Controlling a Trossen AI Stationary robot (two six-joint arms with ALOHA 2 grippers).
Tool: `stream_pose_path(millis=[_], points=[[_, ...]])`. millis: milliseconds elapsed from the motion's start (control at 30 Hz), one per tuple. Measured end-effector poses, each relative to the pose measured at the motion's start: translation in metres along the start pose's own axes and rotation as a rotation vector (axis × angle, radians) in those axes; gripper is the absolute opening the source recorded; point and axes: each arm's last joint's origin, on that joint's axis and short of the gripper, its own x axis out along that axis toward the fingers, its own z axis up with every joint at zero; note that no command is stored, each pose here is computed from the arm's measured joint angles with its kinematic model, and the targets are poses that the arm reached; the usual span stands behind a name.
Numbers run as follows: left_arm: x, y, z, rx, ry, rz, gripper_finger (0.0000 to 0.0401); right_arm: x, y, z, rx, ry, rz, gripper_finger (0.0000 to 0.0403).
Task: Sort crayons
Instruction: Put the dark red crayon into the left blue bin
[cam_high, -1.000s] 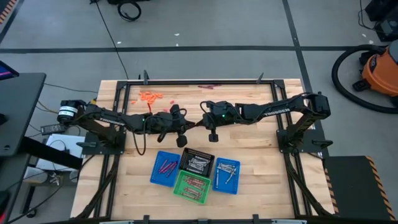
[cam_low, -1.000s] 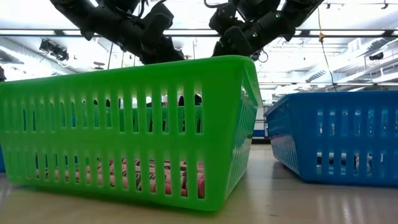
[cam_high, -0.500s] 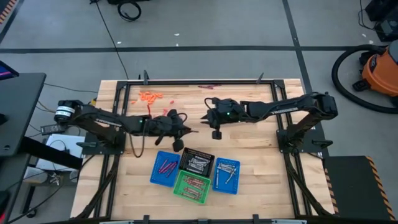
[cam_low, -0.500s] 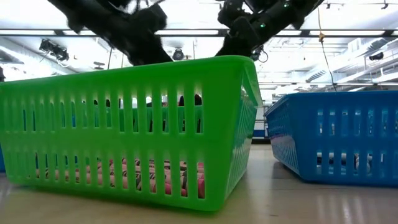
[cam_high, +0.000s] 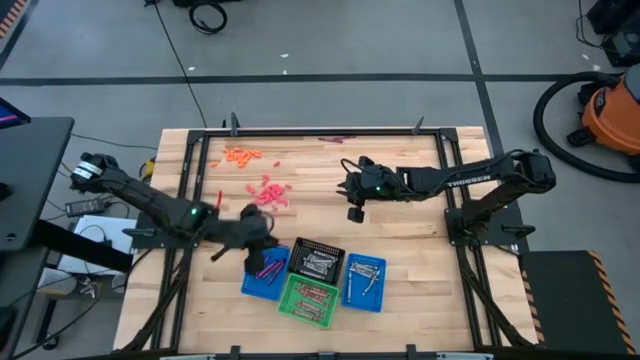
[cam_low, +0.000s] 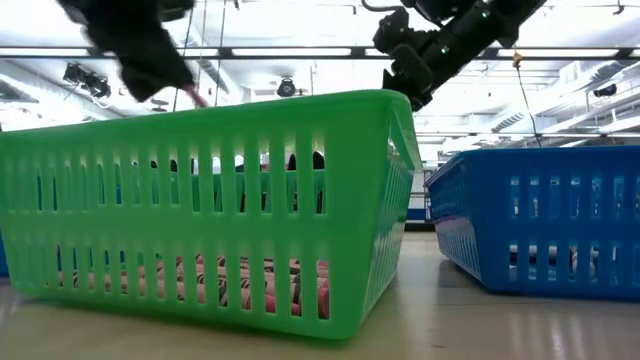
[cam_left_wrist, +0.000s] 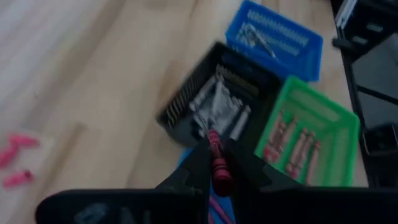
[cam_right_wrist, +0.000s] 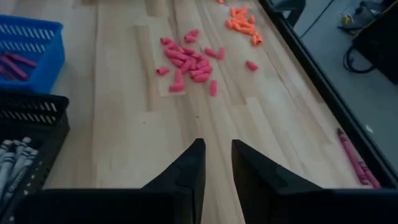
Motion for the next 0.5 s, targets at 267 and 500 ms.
stream_pose_path(millis=[267, 500], points=[[-0.017, -0.025, -0.032, -0.073, -0.002, 0.088, 0.0038, 0.004, 0.001, -0.011, 0.004, -0.022, -0.015, 0.0084], [-0.013, -0.044, -0.055, -0.094, -0.122, 0.194, 0.0038, 0.004, 0.002, -0.01, 0.017, -0.044, -0.01, 0.0084]])
